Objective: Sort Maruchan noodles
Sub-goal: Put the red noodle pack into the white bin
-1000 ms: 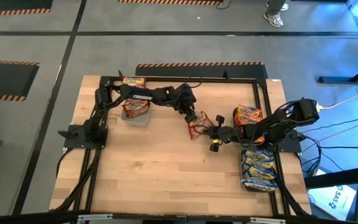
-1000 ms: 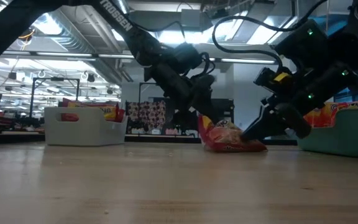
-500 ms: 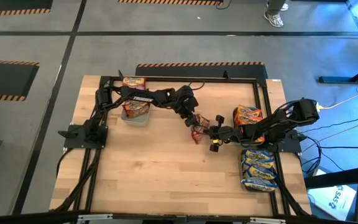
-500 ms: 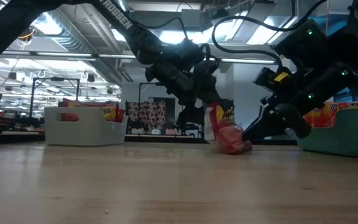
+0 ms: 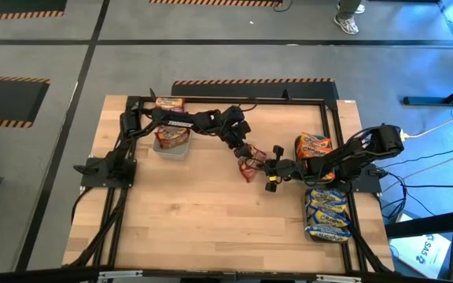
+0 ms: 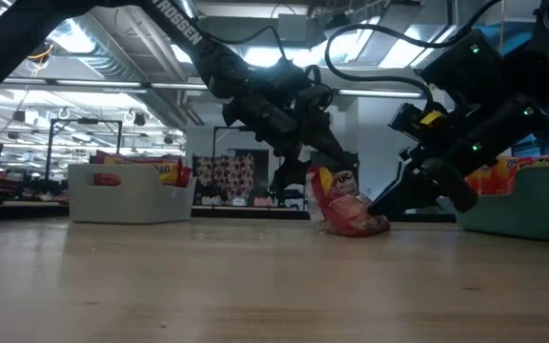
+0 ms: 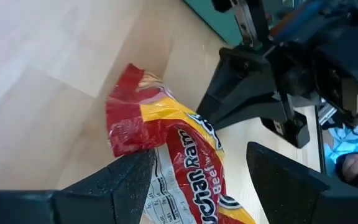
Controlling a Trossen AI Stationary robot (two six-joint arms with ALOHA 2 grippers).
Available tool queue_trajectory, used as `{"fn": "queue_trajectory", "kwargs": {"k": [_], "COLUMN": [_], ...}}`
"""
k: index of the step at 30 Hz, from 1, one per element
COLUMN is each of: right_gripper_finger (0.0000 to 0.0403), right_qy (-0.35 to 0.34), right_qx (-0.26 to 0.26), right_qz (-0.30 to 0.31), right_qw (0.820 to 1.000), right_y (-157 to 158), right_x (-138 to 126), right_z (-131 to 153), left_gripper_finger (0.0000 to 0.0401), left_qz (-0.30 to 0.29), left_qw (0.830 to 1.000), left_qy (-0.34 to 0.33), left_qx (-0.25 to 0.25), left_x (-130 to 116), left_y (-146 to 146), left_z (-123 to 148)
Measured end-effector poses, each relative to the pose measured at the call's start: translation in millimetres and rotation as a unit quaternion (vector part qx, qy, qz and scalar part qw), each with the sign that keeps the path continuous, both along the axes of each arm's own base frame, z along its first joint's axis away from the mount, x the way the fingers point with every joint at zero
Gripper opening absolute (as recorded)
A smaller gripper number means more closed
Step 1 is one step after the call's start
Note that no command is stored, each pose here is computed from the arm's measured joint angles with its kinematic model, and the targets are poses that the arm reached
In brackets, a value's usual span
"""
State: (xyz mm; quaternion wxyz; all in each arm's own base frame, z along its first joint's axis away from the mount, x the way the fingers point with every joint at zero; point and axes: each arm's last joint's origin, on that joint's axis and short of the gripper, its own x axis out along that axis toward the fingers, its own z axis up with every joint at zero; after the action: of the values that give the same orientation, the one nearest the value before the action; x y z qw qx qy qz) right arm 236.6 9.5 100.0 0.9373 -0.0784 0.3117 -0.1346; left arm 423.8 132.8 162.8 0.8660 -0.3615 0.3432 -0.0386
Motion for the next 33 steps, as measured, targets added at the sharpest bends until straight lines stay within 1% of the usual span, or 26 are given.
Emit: {"fn": "queue_trajectory", "kwargs": {"k": [2, 5, 8, 15, 18, 22, 33], "right_gripper_finger": [0.0001, 0.0001, 0.0001, 0.0001, 0.0001, 0.0001, 0.0001], "right_qy": [0.000, -0.002, -0.003, -0.007, -0.008, -0.008, -0.015], "right_qx": [0.000, 0.000, 0.000, 0.001, 0.001, 0.001, -0.002], "right_qz": [0.000, 0.000, 0.000, 0.000, 0.000, 0.000, -0.008], "right_qw": [1.000, 1.000, 1.000, 1.000, 1.000, 1.000, 1.000], "right_y": [0.0, 0.0, 0.0, 0.1, 0.1, 0.1, -0.3], "right_x": [0.0, 0.3, 0.4, 0.8, 1.0, 1.0, 1.5], "right_z": [0.0, 0.4, 0.6, 1.1, 1.4, 1.4, 2.4], "left_gripper_finger": [0.0251, 0.0251, 0.0251, 0.0250, 0.0237, 0.0192, 0.0035], "left_qz": [0.002, 0.015, 0.023, 0.033, 0.029, 0.022, -0.008], "left_qw": [1.000, 0.999, 0.997, 0.993, 0.992, 0.993, 0.989], "left_qy": [0.005, 0.025, 0.047, 0.056, 0.054, 0.045, 0.032], "left_qx": [0.007, 0.042, 0.061, 0.102, 0.108, 0.111, 0.144], "left_x": [0.2, 0.0, 0.2, 2.1, 2.1, 3.5, 3.6], "left_y": [-2.0, -5.7, -11.5, -16.2, -15.9, -17.6, -17.1], "left_z": [-0.8, -3.8, -8.0, -10.4, -10.4, -9.4, -9.2]}}
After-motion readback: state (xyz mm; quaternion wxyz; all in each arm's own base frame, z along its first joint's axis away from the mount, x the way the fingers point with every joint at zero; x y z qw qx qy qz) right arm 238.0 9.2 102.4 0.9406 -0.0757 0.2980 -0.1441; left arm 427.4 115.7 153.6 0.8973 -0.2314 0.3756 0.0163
